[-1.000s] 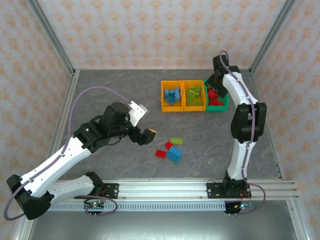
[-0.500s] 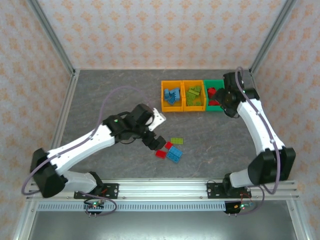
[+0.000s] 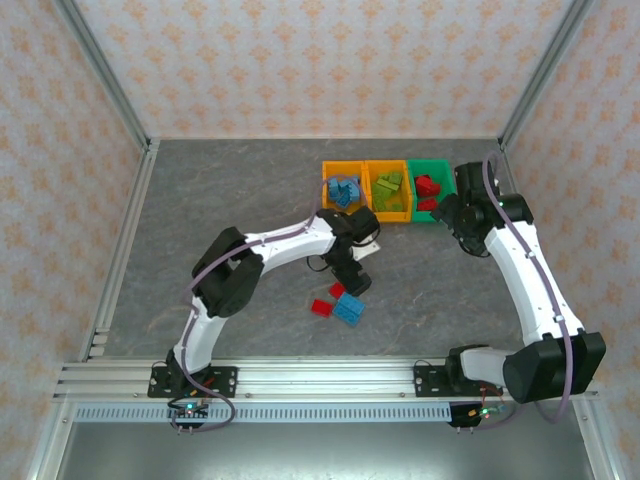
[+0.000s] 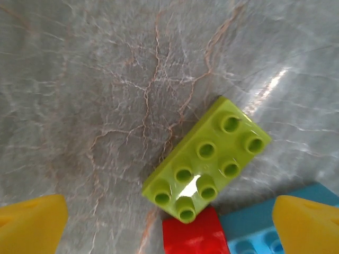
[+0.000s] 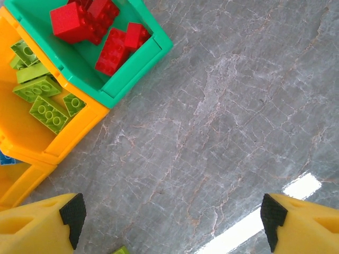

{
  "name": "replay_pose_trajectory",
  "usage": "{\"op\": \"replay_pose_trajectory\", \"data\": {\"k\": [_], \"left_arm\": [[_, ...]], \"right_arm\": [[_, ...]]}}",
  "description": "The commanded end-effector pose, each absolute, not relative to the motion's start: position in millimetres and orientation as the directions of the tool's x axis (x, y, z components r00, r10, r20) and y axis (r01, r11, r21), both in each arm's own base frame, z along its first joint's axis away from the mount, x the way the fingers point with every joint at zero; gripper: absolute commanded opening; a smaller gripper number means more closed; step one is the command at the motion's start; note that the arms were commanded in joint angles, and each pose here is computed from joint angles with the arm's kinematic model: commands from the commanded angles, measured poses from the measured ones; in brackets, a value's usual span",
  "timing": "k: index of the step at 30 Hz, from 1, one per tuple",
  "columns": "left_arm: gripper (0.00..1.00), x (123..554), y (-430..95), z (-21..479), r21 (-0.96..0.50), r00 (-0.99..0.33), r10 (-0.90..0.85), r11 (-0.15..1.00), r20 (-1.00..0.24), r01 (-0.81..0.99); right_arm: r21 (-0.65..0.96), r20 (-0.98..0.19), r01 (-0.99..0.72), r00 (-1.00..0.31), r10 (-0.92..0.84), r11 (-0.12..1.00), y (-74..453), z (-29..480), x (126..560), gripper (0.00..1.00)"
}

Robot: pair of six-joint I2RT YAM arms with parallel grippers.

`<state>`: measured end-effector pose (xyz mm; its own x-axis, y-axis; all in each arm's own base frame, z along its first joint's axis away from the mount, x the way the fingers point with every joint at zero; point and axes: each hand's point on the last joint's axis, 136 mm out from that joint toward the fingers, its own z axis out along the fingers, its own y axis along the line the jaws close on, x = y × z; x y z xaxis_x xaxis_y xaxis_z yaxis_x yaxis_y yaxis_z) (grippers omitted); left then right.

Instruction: Sort the legos into containers by color

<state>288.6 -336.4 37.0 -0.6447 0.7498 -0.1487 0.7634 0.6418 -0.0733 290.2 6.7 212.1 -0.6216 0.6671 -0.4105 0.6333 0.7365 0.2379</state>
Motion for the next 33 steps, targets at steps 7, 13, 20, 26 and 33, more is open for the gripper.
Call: {"op": "replay_pose_trajectory", "data": {"k": [7, 13, 20, 26, 33], "left_arm": [[0.89, 280, -335, 28, -0.062, -0.621, 0.778, 0.618, -0.096, 0.784], [0.7, 277, -333, 16, -0.056, -0.627, 0.776, 0.624, -0.067, 0.779], [0.66, 280, -339, 14, -0.042, -0.605, 0.792, 0.604, -0.083, 0.796], [0.67, 283, -347, 11, -0.005, -0.551, 0.831, 0.552, -0.08, 0.834], [0.62, 286, -357, 4, 0.016, -0.507, 0.859, 0.509, -0.068, 0.861]], "right_arm": [[0.218, -0.432, 0.625, -0.627, 0.649, 0.749, 2, 225, 282, 0.88], [0.213, -0.422, 0.629, -0.631, 0.651, 0.748, 2, 221, 278, 0.89], [0.221, -0.4, 0.627, -0.64, 0.656, 0.747, 5, 216, 275, 0.89], [0.225, -0.401, 0.623, -0.642, 0.654, 0.749, 6, 217, 275, 0.89], [0.226, -0.394, 0.623, -0.644, 0.655, 0.749, 7, 218, 274, 0.89]]}}
